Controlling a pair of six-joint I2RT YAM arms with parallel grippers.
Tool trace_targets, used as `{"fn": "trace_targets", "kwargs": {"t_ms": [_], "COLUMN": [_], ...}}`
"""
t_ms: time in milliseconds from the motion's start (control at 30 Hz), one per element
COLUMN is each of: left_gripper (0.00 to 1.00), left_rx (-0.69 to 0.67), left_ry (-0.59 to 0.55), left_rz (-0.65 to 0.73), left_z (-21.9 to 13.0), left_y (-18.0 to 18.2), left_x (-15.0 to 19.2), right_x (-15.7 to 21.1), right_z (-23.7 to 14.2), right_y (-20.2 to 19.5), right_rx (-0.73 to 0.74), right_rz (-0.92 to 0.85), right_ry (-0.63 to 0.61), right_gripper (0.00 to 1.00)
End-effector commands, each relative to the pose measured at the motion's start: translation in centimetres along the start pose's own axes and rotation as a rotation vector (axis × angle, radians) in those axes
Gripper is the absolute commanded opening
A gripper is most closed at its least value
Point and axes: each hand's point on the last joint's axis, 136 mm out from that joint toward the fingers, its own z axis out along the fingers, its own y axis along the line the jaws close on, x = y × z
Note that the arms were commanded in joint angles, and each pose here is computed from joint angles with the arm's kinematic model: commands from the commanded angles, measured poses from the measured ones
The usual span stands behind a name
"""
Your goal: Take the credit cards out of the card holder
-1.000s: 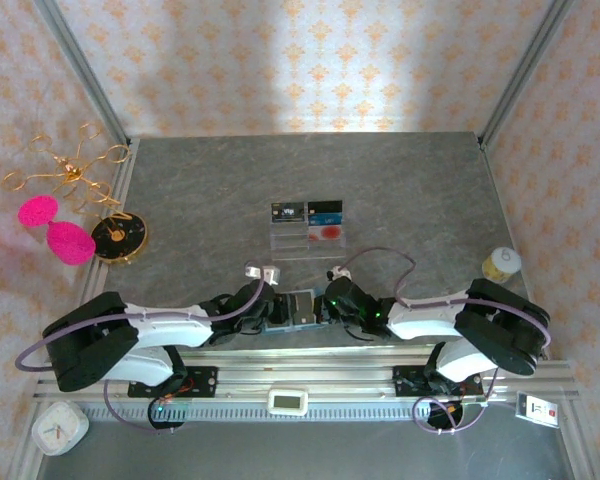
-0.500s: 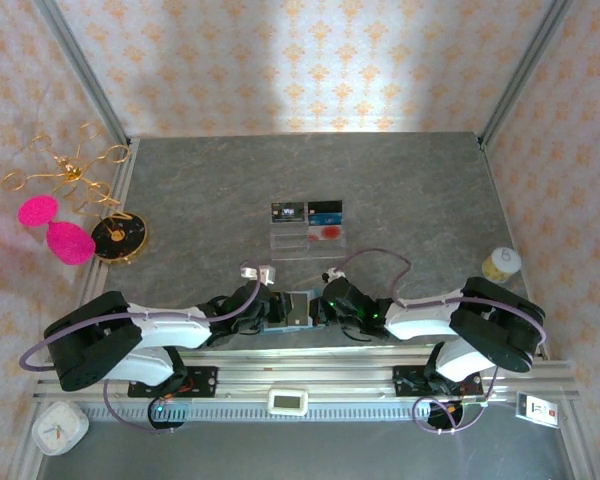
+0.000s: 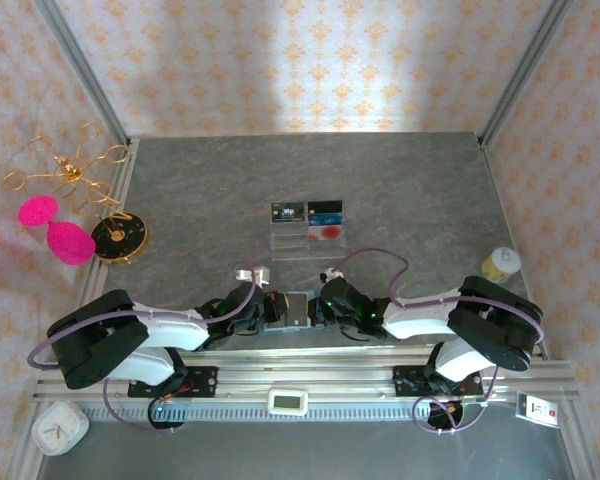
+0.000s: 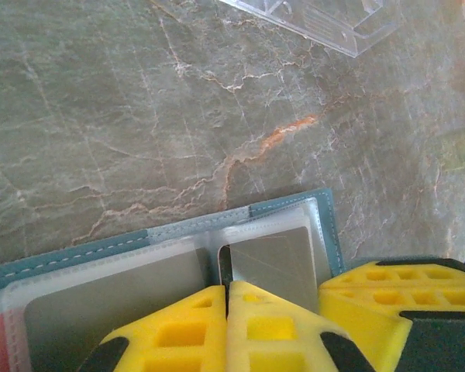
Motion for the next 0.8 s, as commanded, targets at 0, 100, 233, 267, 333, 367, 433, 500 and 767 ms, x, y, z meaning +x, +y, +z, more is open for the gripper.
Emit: {"fn": "trace_targets", "kwargs": {"t_ms": [0, 100, 233, 267, 333, 367, 433, 500, 767], "left_gripper": [0.0, 0.0, 0.0, 0.0, 0.0, 0.0, 0.0, 0.0, 0.0], "left_rx": [0.001, -0.004, -0.013, -0.012, -0.011, -0.01, -0.002, 0.026, 0.081], "left_ry": [0.023, 0.014, 0.005, 0.0, -0.005, -0.008, -0.017, -0.03, -0.01], "left_rz": [-0.023, -0.02, -0.005, 0.0, 0.0, 0.003, 0.004, 0.004, 0.01], "left_z": [-0.3, -0.5, -1.1, -1.3, -1.6, -1.8, -2.2, -2.6, -2.4], "left_y": [0.7, 0.9, 1.1, 1.2, 1.5, 1.6, 1.7, 1.4, 0.3], "left_x": [0.7, 0.5, 0.2, 0.1, -0.1, -0.1, -0.3, -0.5, -0.2], "right_x": [0.4, 0.3, 0.1, 0.1, 0.0, 0.0, 0.0, 0.0, 0.1], "right_z": [0.1, 0.0, -0.1, -0.2, -0.2, -0.2, -0.2, -0.1, 0.2], "right_y": [0.1, -0.2, -1.2, -1.2, -1.7, -1.8, -2.0, -2.0, -1.7], "right_rx": [0.018, 0.038, 0.083, 0.088, 0.107, 0.111, 0.117, 0.119, 0.108], "right_rz": [-0.001, 0.005, 0.02, 0.021, 0.027, 0.028, 0.033, 0.034, 0.027], "right_ry": [0.017, 0.008, -0.005, -0.007, -0.01, -0.011, -0.013, -0.012, 0.0], "right_gripper": [0.0, 0.0, 0.0, 0.0, 0.0, 0.0, 0.0, 0.0, 0.0]}}
